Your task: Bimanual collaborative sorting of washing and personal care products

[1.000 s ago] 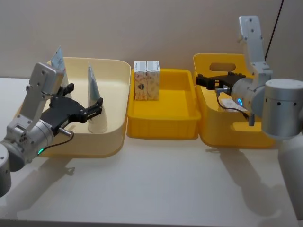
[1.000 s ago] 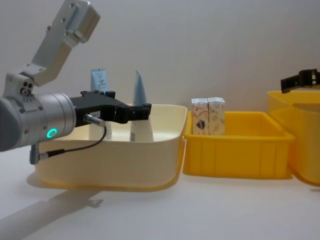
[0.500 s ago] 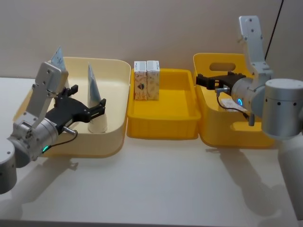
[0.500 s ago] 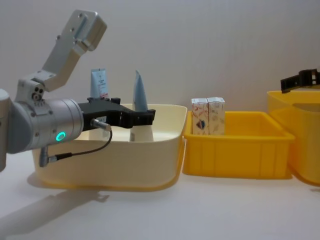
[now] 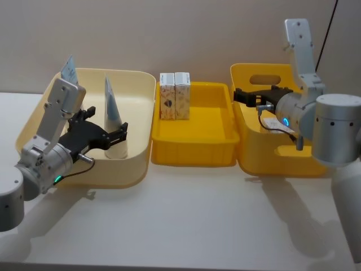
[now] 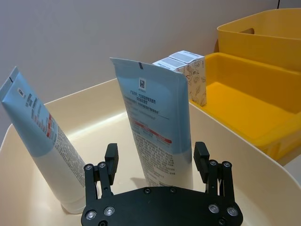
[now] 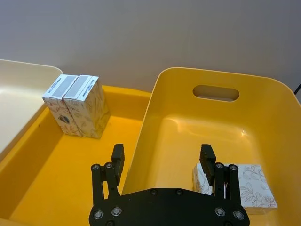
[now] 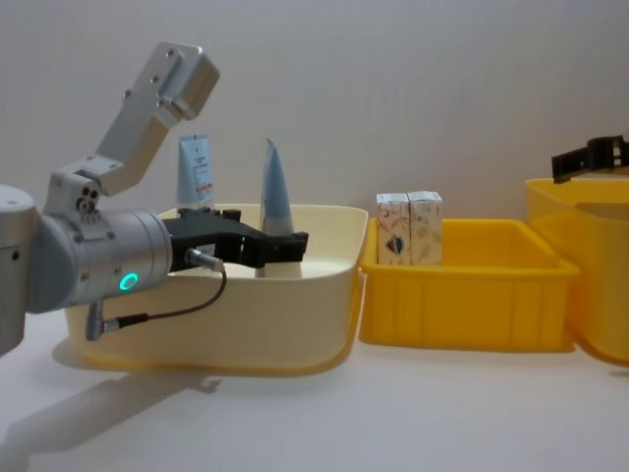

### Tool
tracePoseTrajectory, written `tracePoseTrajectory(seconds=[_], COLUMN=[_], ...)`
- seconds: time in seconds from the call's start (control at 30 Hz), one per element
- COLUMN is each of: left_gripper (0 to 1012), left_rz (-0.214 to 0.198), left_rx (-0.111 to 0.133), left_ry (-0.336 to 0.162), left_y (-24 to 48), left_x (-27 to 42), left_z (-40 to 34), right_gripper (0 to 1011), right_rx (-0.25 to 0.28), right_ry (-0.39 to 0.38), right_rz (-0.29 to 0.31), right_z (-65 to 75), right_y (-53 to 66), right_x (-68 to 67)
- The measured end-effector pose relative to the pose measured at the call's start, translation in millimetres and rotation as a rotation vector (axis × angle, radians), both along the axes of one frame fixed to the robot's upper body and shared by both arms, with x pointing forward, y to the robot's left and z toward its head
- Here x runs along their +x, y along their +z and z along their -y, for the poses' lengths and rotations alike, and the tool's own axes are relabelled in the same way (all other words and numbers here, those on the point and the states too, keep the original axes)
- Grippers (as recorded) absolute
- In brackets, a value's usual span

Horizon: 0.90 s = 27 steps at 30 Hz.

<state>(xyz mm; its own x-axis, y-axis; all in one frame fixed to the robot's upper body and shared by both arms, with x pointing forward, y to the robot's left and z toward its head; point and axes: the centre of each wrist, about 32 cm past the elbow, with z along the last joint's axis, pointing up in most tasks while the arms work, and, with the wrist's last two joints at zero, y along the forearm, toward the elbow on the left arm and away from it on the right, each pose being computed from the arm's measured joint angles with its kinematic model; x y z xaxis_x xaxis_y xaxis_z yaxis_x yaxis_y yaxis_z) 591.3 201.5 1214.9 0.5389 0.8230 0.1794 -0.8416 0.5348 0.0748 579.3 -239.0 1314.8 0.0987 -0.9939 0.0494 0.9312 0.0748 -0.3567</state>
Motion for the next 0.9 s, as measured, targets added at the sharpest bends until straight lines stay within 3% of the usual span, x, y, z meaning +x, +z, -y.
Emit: tracePoseTrajectory(seconds=[0.8, 0.9], left_gripper=[1002, 942], left_rz=[-0.024, -0.024], left_rx=[0.021, 0.022], left_ry=[-0.034, -0.036], left_y=[-1.9, -1.9], left_x=[14.9, 15.6], left_z=[8.3, 8.7], right_gripper=[1001, 1001], right_rx=[0.0, 0.0], right_ry=[0.0, 0.0], right_rz=[0.0, 0.0], right_z=[0.0, 0.0], right_y=[0.0, 0.0], right_x=[0.0, 0.0])
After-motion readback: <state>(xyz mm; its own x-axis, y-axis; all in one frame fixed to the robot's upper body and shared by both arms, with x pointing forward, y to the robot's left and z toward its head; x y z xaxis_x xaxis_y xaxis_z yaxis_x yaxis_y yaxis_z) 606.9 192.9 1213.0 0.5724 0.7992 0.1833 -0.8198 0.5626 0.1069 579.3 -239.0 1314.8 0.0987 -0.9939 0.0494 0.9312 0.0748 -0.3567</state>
